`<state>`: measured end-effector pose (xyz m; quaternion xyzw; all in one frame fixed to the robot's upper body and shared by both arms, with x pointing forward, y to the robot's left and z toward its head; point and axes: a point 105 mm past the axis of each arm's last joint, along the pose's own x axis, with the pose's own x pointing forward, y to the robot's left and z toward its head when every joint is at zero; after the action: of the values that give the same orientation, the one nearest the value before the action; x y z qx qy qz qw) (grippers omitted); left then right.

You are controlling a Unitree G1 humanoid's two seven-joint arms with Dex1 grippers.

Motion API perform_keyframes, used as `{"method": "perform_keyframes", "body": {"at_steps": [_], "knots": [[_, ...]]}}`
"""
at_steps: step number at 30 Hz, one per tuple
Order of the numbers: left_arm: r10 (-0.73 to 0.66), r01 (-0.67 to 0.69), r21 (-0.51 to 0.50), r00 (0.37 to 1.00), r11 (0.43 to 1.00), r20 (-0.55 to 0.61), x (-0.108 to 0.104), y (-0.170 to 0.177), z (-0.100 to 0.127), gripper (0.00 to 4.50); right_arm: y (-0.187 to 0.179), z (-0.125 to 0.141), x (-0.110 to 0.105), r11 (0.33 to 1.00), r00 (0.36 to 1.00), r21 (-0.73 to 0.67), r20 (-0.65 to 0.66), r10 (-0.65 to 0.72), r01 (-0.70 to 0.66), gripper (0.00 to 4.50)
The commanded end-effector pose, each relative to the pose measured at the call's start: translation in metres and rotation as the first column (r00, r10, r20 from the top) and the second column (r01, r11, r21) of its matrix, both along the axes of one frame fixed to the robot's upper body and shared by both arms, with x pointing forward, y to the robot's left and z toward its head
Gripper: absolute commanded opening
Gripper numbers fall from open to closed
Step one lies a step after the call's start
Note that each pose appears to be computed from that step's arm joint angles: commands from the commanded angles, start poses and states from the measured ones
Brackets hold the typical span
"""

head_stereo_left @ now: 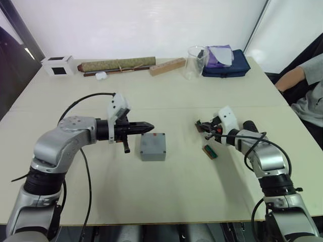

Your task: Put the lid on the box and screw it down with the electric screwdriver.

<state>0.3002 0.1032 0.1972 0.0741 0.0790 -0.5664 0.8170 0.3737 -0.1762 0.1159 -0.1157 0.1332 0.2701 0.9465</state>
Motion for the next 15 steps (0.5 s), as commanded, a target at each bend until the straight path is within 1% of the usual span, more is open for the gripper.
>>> {"method": "perform_keyframes", "body": {"at_steps": [1,6,9,11,15], "knots": [[-0.015,0.015,0.013,0.999,1.0,0.041,-0.002,-0.003,0.006,0.0,0.003,0.015,0.005,1.0,0.998,0.003,0.056,0.008,-0.008,0.03],[-0.013,0.012,0.016,0.999,1.0,0.042,-0.002,-0.002,0.005,0.0,0.002,0.018,0.005,1.0,0.998,0.005,0.063,0.007,-0.007,0.03],[-0.009,0.008,0.014,0.999,1.0,0.041,-0.002,-0.002,0.005,0.0,0.004,0.034,0.001,0.999,0.995,0.035,0.094,0.026,-0.03,0.03],[-0.007,0.007,0.014,0.999,1.0,0.039,-0.002,0.0,0.005,0.0,0.007,0.045,0.0,0.998,0.99,0.041,0.139,0.037,-0.043,0.03],[0.01,-0.01,0.006,0.999,1.0,0.037,0.0,0.004,0.005,0.0,0.014,0.053,-0.008,0.997,0.985,0.046,0.163,0.059,-0.067,0.03]]}}
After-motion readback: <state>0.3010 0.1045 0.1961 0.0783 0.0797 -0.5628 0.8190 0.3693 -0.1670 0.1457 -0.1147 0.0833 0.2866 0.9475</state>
